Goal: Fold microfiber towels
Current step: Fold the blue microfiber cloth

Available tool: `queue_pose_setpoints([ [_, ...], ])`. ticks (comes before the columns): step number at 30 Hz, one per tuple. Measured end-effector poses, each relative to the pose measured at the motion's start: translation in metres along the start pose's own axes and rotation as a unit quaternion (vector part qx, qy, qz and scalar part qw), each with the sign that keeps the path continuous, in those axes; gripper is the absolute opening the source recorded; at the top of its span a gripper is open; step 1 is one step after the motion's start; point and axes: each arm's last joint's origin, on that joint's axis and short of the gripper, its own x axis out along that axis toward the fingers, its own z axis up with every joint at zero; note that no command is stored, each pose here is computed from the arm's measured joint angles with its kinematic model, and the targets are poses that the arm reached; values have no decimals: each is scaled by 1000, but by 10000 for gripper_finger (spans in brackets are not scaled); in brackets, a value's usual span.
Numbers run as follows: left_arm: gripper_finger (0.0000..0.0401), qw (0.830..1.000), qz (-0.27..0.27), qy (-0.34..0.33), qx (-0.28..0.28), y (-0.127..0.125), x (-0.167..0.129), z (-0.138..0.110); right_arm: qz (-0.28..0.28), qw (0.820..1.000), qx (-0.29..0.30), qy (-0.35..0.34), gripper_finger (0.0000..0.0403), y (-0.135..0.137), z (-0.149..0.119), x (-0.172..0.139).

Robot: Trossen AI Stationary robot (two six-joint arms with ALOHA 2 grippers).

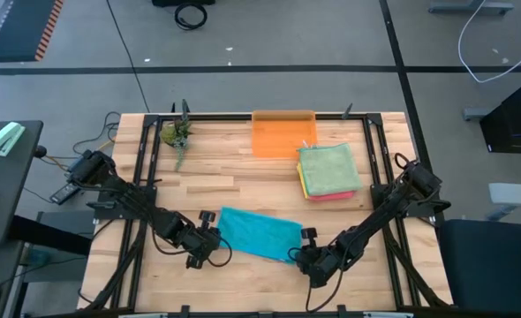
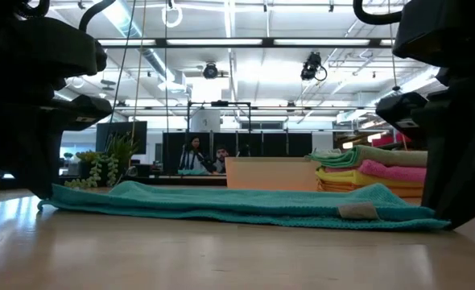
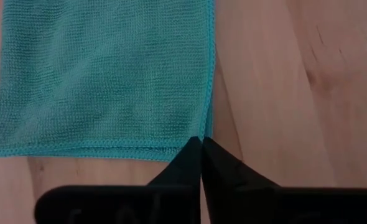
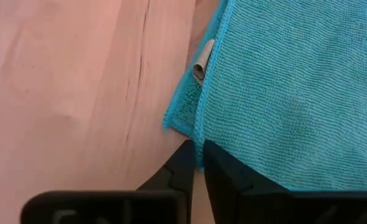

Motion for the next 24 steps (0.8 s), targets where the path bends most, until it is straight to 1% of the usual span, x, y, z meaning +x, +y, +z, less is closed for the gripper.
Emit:
queue_pose_setpoints([
  [3, 14, 1000, 0, 0, 0, 0, 0, 0, -2, 1000, -5, 0, 40, -2, 1, -1],
  [5, 11, 1000, 0, -1, -1, 0, -2, 0, -7, 1000, -7, -1, 40, -5, 4, -3],
  [8, 5, 1000, -2, -7, -11, 1, -5, 1, -1, 1000, -5, -19, 40, -7, 14, -12],
  [10, 9, 1000, -4, -12, -13, 2, -8, 2, 4, 1000, -1, -27, 40, -9, 19, -18],
  [15, 12, 1000, -5, -21, -17, 5, -16, 4, 10, 999, 12, -44, 40, -15, 26, -32],
  [20, 7, 999, 18, 21, -24, 15, -17, -3, 16, 996, 53, -69, 40, -21, 35, -34],
  [22, 10, 998, 33, 37, -31, 19, -16, -6, 25, 995, 57, -76, 40, -20, 37, -33],
  [24, 9, 998, 36, 39, -33, 21, -16, -6, 35, 995, 57, -74, 40, -18, 36, -31],
])
